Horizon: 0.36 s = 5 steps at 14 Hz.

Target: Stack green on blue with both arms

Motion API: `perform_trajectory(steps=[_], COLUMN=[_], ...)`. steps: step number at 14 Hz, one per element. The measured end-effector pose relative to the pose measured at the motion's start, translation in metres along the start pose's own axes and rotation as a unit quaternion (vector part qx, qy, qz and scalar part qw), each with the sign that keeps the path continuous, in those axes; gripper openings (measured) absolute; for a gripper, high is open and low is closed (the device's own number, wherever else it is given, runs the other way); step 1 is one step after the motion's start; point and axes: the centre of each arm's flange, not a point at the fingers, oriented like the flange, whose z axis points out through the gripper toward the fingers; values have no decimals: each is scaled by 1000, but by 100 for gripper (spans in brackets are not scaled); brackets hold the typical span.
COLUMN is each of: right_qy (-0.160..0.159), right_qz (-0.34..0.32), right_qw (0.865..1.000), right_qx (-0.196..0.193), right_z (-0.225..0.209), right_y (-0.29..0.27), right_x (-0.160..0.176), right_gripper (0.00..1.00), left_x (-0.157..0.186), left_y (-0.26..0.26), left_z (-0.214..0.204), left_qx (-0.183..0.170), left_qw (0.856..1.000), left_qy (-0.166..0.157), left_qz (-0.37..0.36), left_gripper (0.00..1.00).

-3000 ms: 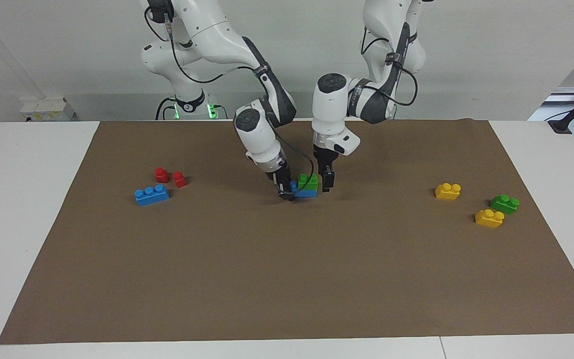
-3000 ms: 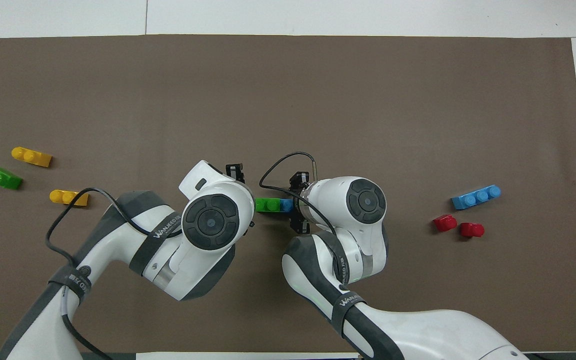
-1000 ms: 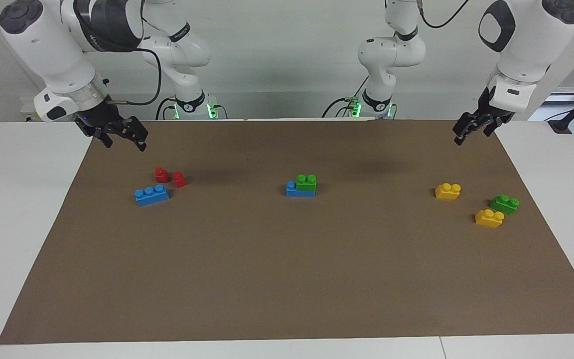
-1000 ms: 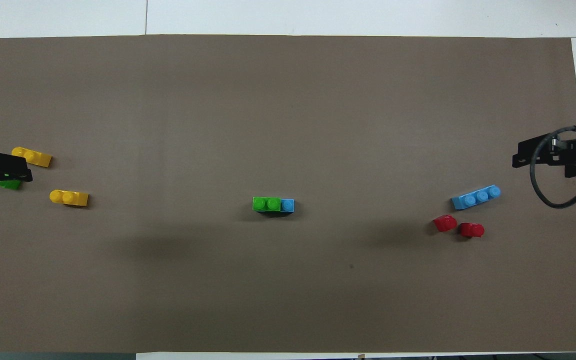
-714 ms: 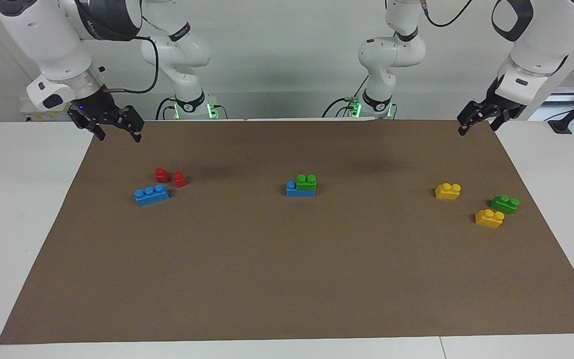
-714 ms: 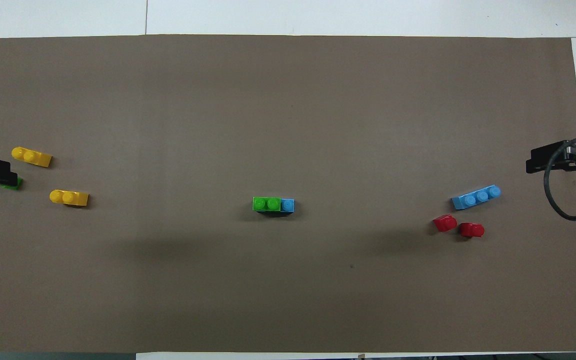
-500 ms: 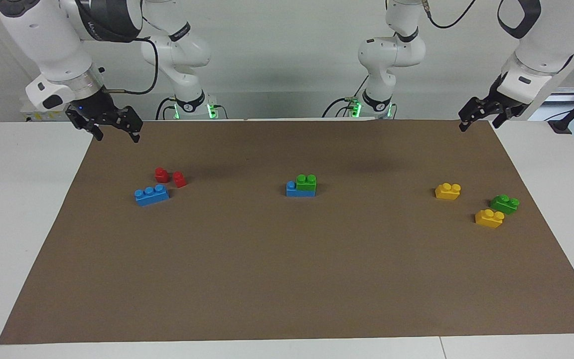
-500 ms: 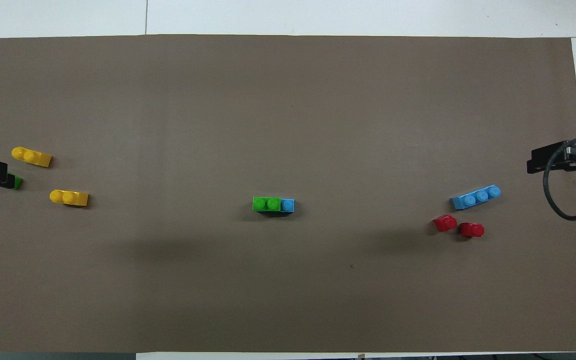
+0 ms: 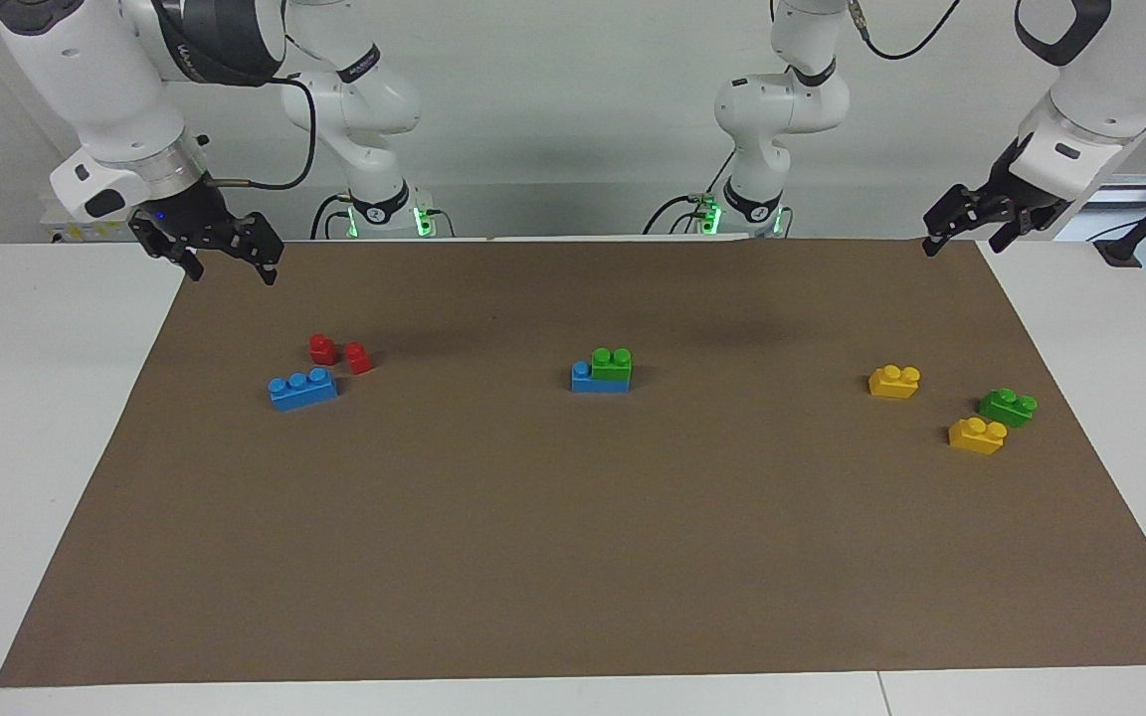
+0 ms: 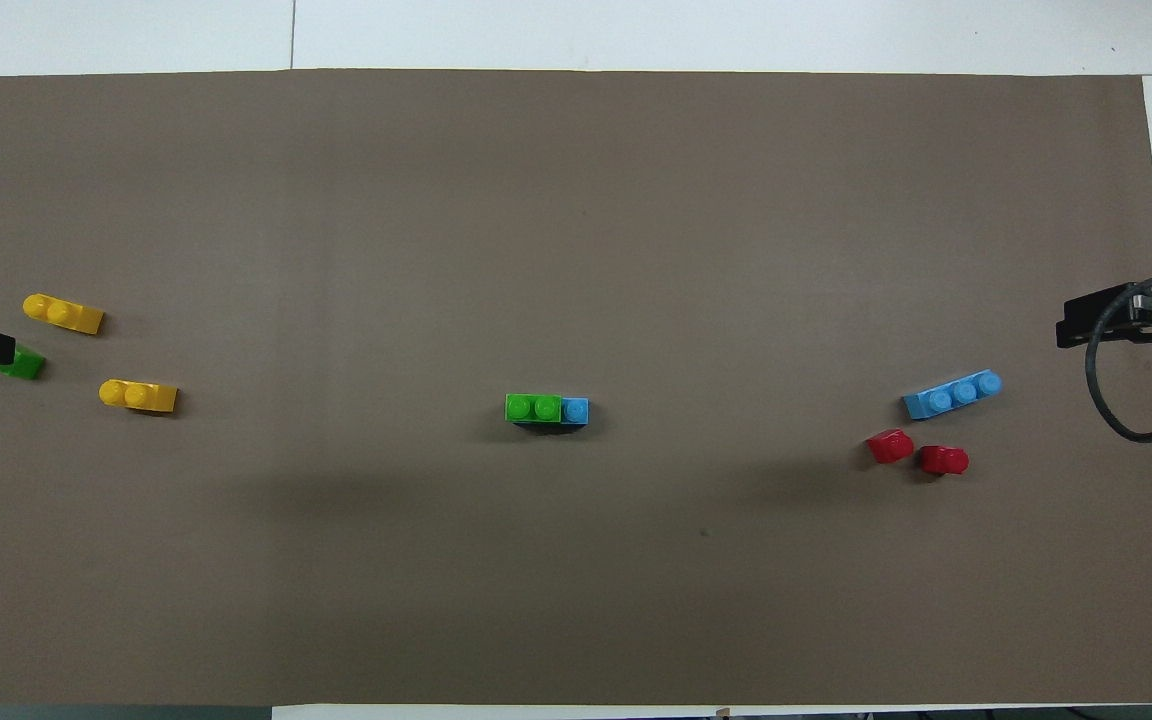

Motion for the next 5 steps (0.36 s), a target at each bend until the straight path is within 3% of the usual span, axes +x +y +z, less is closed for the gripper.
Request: perform_trajectory(steps=[5], right_qy=[0], right_qz=[-23], right_qw=[1000], right_qx=[0], right_z=[0], right_y=[0], right_x=[0], right_gripper=[100], left_x=[1], left_y=[0], left_z=[0], left_qx=[0], left_qw=[1000], left_qy=[-1], left_qz=[1], left_gripper=[100])
